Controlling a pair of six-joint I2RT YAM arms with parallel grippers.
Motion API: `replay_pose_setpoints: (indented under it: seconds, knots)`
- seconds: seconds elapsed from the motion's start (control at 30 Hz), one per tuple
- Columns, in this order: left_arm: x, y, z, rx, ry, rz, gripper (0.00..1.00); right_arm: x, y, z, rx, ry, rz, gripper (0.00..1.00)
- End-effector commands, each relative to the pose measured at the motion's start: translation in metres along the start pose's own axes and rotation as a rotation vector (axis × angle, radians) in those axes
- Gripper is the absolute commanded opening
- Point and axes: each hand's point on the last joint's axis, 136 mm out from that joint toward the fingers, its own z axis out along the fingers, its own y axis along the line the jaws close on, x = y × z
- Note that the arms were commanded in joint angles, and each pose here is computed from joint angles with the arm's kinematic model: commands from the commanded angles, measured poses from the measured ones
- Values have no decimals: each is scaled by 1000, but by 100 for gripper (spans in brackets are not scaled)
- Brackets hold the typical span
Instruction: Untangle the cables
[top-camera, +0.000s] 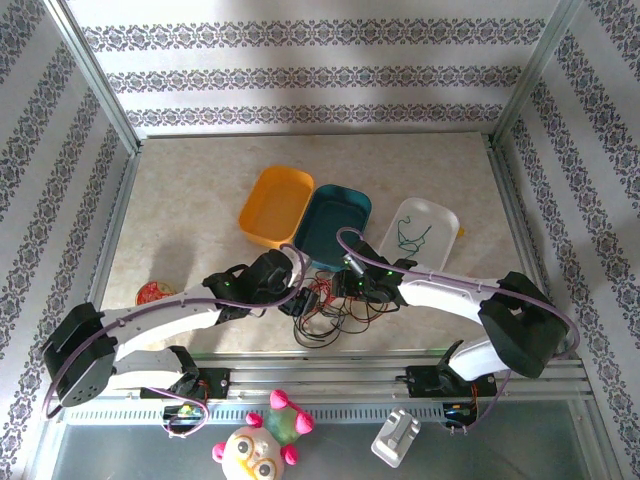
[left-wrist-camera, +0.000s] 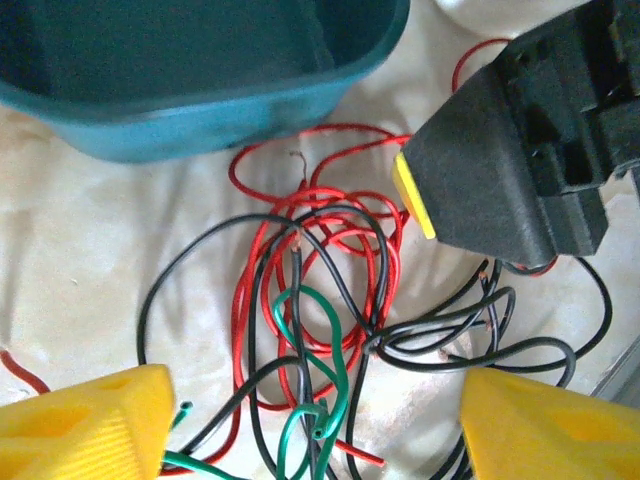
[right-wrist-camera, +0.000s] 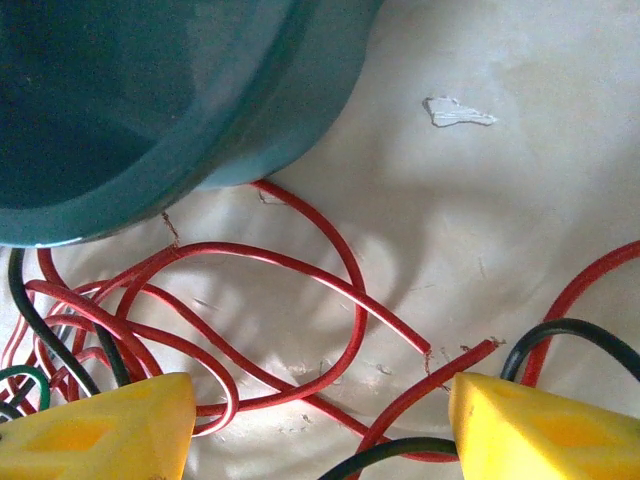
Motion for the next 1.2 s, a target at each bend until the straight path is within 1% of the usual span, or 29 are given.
replay_pose_setpoints:
  seconds: [0.0,0.07,0.13,0.23,0.43,0.47,0.53,0.6,0.63,0.7,0.8,0.93,1.0,1.17]
  knots:
    - [9,-7,6,33,44,29,68,1,2,1,-2,10,13,68]
    - [9,-11,8,51,47,29,66,0,2,1,-3,8,14,68]
    - [10,-12,11,56,50,25,59,1,2,2,-3,9,15,67]
    - [10,-11,16,48,57,22,54,1,2,1,-3,7,15,67]
    - [14,-8,27,29,97,39,33,1,-3,0,8,-4,27,67]
    - [15,-7,29,19,103,44,29,1,-4,-1,8,-9,27,67]
    - [14,-4,30,3,105,52,16,0,-4,-3,5,-17,27,67]
    - [8,-3,28,-8,84,58,4,0,-5,-4,5,-24,26,67]
    - [4,-3,26,-12,67,59,0,0,-5,-4,6,-24,26,67]
    - [-10,-3,19,-22,0,56,0,0,-6,-4,8,-23,26,67]
    - [-36,-5,1,-18,-132,34,0,1,-7,-3,12,-20,25,67]
    - [-69,-14,-31,44,-321,-29,0,0,-10,-4,24,-28,31,67]
    - [-80,-18,-43,93,-374,-63,0,-1,-11,-4,29,-35,39,67]
    - [-98,-23,-59,238,-437,-177,0,-1,-15,-6,32,-50,49,67]
